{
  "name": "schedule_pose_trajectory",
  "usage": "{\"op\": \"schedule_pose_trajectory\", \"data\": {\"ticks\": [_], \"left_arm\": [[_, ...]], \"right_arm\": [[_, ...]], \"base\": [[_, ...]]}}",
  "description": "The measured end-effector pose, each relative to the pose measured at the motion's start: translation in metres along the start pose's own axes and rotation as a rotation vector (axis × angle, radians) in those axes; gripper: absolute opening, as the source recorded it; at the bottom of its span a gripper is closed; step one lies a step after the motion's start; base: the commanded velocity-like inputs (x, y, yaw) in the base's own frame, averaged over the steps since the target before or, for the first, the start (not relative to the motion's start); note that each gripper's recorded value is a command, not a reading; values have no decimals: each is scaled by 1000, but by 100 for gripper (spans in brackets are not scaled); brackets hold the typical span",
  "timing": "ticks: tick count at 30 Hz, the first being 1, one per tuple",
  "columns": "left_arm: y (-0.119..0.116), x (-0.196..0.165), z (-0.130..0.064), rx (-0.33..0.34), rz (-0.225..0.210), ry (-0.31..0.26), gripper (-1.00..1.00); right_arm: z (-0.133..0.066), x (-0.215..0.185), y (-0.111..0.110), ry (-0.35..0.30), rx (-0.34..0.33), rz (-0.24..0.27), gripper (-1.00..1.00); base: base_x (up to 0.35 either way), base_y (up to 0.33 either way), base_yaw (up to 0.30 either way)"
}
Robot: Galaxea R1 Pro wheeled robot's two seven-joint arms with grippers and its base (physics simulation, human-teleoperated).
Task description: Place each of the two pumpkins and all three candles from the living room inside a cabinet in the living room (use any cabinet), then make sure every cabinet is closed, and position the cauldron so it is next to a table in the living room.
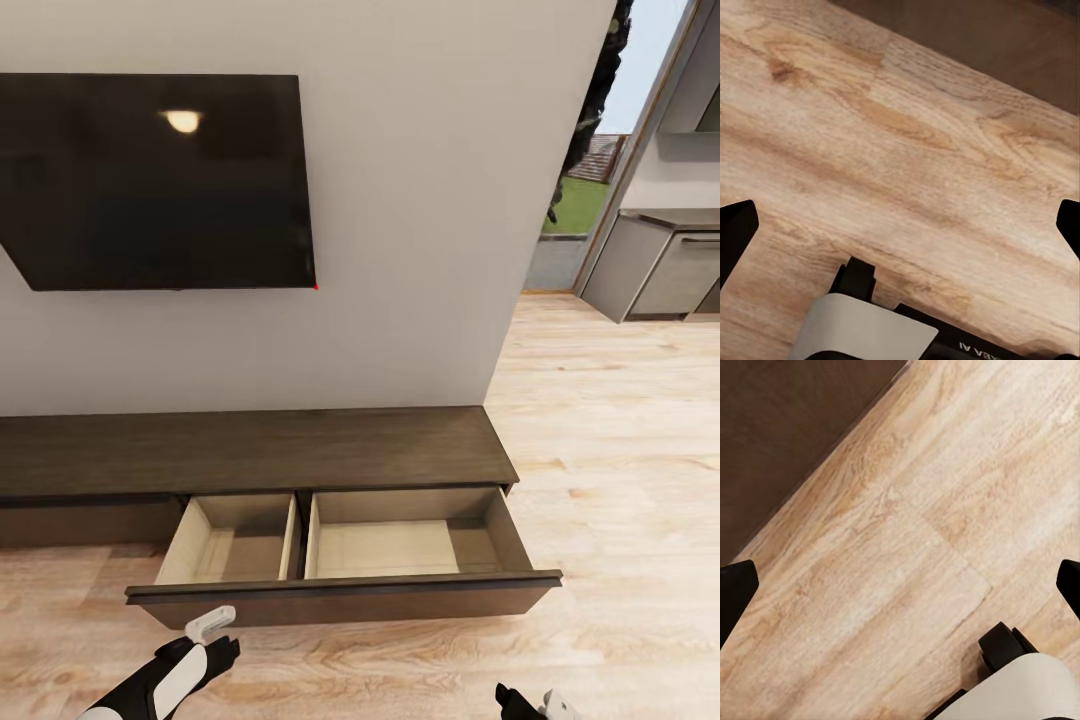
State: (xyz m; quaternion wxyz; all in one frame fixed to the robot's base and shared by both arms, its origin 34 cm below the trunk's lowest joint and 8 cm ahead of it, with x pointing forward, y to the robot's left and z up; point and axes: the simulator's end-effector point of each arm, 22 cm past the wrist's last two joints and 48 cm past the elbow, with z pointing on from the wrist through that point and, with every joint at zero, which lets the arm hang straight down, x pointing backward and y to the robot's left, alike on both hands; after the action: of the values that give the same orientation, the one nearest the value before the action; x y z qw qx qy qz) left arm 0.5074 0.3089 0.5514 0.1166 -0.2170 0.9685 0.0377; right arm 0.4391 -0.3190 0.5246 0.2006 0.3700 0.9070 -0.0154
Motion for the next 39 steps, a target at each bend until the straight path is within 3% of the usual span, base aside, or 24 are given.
{"op": "schedule_pose_trajectory", "data": {"ticks": [13, 26, 39], "left_arm": [[-2, -1, 0, 9, 3, -6, 100], [-3, -3, 0, 11, 3, -8, 100], [-2, -2, -1, 10, 5, -8, 100]], "right_arm": [[0, 0, 1, -1, -2, 1, 100], [0, 0, 0, -1, 1, 6, 100], [0, 2, -2, 7, 11, 29, 100]], "base": [[38, 0, 0], [-253, 0, 0], [-20, 0, -55]]}}
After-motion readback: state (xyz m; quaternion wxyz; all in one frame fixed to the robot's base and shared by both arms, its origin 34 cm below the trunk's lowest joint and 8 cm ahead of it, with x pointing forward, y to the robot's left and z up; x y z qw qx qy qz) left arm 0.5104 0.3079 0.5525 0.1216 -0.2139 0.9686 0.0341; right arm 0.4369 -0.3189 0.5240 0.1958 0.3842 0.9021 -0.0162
